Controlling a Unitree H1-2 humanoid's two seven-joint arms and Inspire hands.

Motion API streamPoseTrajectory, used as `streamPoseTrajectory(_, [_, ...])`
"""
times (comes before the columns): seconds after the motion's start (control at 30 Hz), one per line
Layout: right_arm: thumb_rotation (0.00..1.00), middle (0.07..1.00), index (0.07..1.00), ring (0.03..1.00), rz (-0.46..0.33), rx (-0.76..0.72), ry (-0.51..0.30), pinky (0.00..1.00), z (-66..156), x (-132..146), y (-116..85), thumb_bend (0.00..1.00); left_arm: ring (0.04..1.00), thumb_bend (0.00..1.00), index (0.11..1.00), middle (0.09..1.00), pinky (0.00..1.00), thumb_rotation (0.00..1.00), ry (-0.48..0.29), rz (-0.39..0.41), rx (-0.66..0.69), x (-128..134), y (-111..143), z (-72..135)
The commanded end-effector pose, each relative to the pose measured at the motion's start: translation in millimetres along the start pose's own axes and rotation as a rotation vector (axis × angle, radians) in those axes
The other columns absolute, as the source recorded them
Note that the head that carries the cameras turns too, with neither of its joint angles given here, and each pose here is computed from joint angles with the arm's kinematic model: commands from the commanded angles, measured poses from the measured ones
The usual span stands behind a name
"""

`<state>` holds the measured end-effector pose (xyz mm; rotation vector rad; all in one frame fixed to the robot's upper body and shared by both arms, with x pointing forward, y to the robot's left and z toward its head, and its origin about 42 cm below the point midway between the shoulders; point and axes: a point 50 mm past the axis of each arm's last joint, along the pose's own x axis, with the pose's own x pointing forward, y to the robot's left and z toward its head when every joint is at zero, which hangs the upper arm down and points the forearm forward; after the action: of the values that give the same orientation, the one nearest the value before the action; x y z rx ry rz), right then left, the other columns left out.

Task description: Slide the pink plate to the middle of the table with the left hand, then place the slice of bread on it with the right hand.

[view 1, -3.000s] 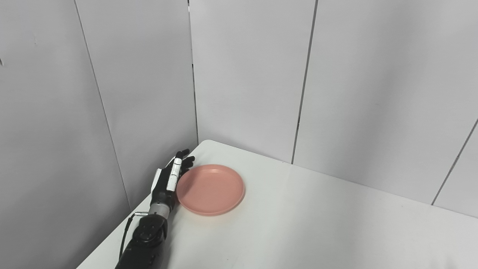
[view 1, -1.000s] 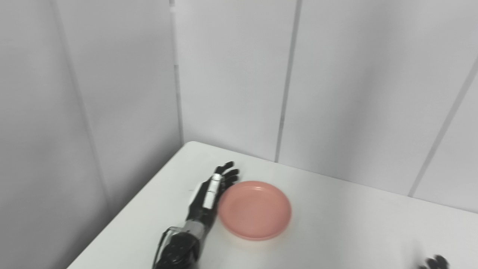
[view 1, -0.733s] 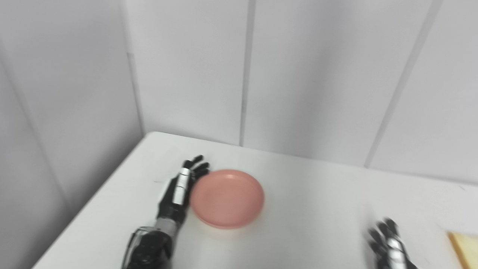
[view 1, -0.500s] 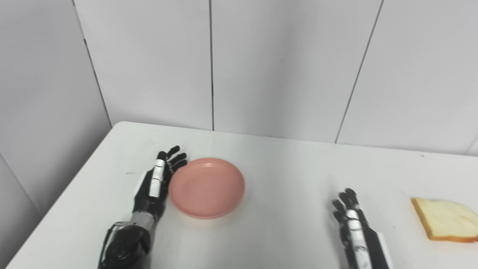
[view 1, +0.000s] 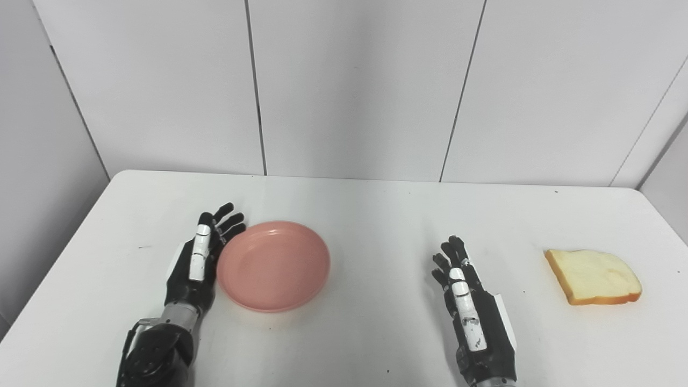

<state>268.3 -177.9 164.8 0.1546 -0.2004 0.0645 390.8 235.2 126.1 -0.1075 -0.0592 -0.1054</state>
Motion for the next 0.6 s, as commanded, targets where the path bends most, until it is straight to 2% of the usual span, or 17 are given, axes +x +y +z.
streamPoseTrajectory(0.0, [0.82, 0.953, 0.958, 0.936, 0.009, 0.012, -0.075, 0.95, 13.0, 6.5, 5.6, 0.57, 0.864, 0.78, 0.853, 0.853, 0.9, 1.0, -0.019, -0.043, 0.001, 6.4, -13.9, 5.1])
streamPoseTrajectory(0.33, [0.82, 0.958, 0.963, 0.944, 0.008, 0.016, -0.074, 0.96, 11.5, 8.6, 4.6, 0.57, 0.87, 0.76, 0.873, 0.869, 0.9, 1.0, -0.006, -0.1, -0.01, 4.5, -45.1, -7.4])
streamPoseTrajectory(0.57, [0.83, 0.96, 0.965, 0.942, -0.002, 0.008, -0.076, 0.97, 8.6, 10.3, -6.9, 0.59, 0.887, 0.77, 0.888, 0.877, 0.94, 1.0, -0.011, -0.13, -0.029, 1.9, -71.1, -14.8])
